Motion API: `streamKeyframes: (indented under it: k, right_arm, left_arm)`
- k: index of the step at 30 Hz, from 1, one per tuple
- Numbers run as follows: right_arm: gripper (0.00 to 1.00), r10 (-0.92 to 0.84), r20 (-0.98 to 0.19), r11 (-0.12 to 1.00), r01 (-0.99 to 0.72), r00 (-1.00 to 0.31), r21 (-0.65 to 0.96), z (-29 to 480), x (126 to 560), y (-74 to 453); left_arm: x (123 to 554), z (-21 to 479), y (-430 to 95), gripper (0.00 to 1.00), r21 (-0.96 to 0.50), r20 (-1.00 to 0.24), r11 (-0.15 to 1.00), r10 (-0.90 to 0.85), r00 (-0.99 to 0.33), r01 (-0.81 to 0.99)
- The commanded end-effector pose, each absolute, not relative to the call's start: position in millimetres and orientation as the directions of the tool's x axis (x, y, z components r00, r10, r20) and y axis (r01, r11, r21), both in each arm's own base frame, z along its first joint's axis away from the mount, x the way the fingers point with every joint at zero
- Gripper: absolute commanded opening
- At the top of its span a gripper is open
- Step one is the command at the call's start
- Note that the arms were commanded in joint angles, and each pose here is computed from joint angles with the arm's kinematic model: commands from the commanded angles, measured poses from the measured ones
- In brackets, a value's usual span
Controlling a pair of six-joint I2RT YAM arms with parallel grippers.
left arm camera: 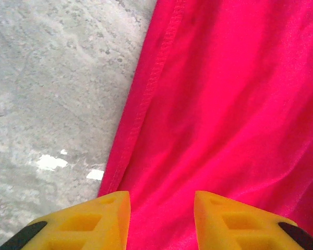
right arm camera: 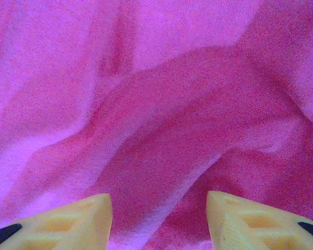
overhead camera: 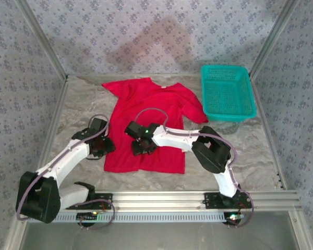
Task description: Fold the inside-out t-shirt
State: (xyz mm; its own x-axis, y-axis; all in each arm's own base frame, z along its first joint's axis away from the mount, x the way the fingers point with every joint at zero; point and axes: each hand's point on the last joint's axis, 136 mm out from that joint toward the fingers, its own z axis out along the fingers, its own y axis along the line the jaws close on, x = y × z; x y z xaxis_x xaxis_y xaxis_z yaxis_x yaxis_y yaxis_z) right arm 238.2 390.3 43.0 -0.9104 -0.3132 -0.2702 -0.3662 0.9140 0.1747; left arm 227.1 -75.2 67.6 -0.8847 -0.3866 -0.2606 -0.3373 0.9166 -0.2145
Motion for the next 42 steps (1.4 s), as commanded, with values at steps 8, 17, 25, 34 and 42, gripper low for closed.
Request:
streamKeyframes:
  k: [8, 17, 25, 34, 42]
  right_arm:
    - [0.24, -0.274, -0.226, 0.933, -0.315, -0.935, 0.172, 37, 244, 386]
    - [0.00, -0.252, -0.289, 0.927, -0.316, -0.924, 0.201, 92, 252, 378]
    - [0.00, -0.163, -0.323, 0.883, -0.284, -0.932, 0.374, 139, 273, 368]
    - [0.00, -0.105, -0.254, 0.868, -0.214, -0.961, 0.449, 132, 295, 355]
    - [0.21, -0.087, -0.206, 0.953, -0.142, -0.975, 0.266, 100, 316, 281]
  left_arm:
    - [216, 90, -76, 0.37, -0.266, -0.300, 0.913, -0.384, -0.873, -0.310]
    - [225, 136, -108, 0.36, -0.376, -0.426, 0.921, -0.266, -0.865, -0.098]
    - [209, 183, -194, 0.45, -0.195, -0.782, 0.852, 0.164, -0.601, 0.486]
    - [184, 116, -254, 0.55, 0.013, -0.691, 0.676, 0.539, -0.482, 0.737]
    - [208, 106, -231, 0.48, -0.060, -0.684, 0.815, 0.387, -0.619, 0.576]
